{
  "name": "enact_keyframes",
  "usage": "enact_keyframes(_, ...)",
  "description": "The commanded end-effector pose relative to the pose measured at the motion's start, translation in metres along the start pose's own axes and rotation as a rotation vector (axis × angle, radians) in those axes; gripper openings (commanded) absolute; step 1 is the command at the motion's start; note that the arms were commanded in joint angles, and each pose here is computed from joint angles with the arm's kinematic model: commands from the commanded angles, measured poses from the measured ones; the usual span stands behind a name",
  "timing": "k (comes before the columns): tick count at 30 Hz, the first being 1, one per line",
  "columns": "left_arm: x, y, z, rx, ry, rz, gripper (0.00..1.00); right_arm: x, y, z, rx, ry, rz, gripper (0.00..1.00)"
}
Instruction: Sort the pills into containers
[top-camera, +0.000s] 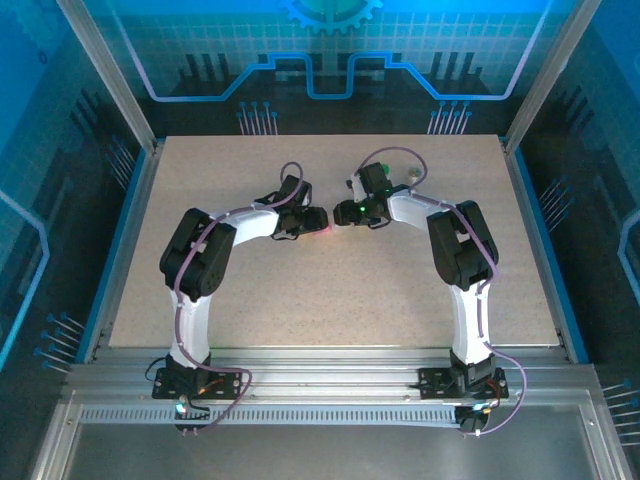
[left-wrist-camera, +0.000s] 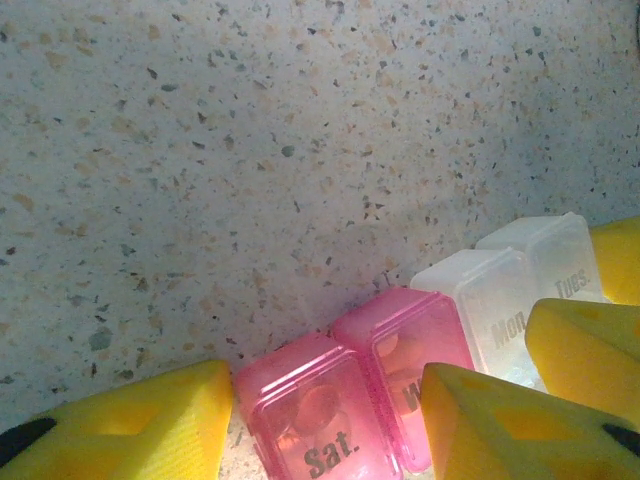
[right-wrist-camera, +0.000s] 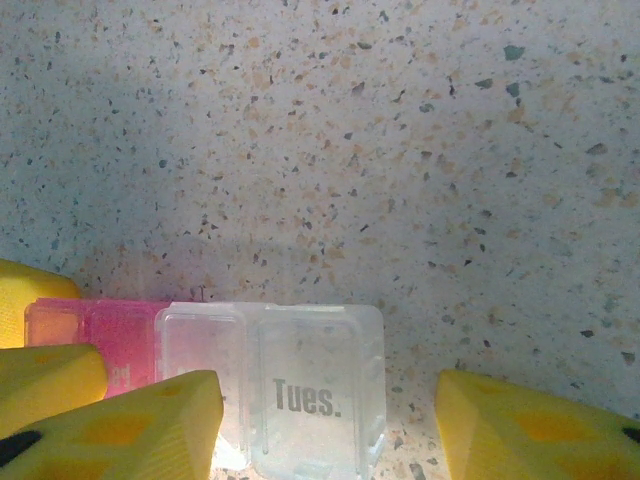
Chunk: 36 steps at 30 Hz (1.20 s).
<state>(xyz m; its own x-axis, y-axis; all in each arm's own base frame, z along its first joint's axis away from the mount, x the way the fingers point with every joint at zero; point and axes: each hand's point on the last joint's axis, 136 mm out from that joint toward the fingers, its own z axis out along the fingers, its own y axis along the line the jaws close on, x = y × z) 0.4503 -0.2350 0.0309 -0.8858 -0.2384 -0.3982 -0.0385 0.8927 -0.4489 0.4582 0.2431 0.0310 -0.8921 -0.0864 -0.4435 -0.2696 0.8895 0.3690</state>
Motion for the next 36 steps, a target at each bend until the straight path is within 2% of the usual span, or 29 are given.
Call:
enact_keyframes(1,0.012,0.001,0.009,-0.012,0.060,0.023,0.54,0.010,-0.014,0.011,0.018,0.049,0.027,0.59)
enact_keyframes(11,0.057,0.036,0.034,-0.102,0.214,0.022,0.51,0.012,-0.020,0.012,0.030,0.070,0.052,0.59)
enact_keyframes(13,0.063,0.042,0.035,-0.133,0.227,0.055,0.49,0.013,-0.021,0.012,0.036,0.077,0.049,0.59)
enact_keyframes(16,0.062,0.052,0.030,-0.209,0.221,0.119,0.48,0.014,-0.023,0.014,0.045,0.085,0.050,0.59)
enact_keyframes(20,0.069,0.052,0.027,-0.278,0.270,0.211,0.49,0.014,-0.023,0.013,0.046,0.090,0.059,0.59)
enact_keyframes(27,0.086,0.025,0.030,-0.138,0.314,0.135,0.54,0.012,-0.018,0.009,0.011,0.056,0.068,0.57)
enact_keyframes(29,0.087,0.021,0.031,-0.129,0.321,0.127,0.54,0.012,-0.017,0.011,0.003,0.057,0.075,0.56)
enact_keyframes(33,0.095,0.019,0.033,-0.138,0.317,0.133,0.63,0.012,-0.017,0.010,0.008,0.059,0.082,0.55)
enact_keyframes(36,0.099,0.016,0.033,-0.131,0.325,0.126,0.63,0.015,-0.017,0.009,0.006,0.060,0.091,0.55)
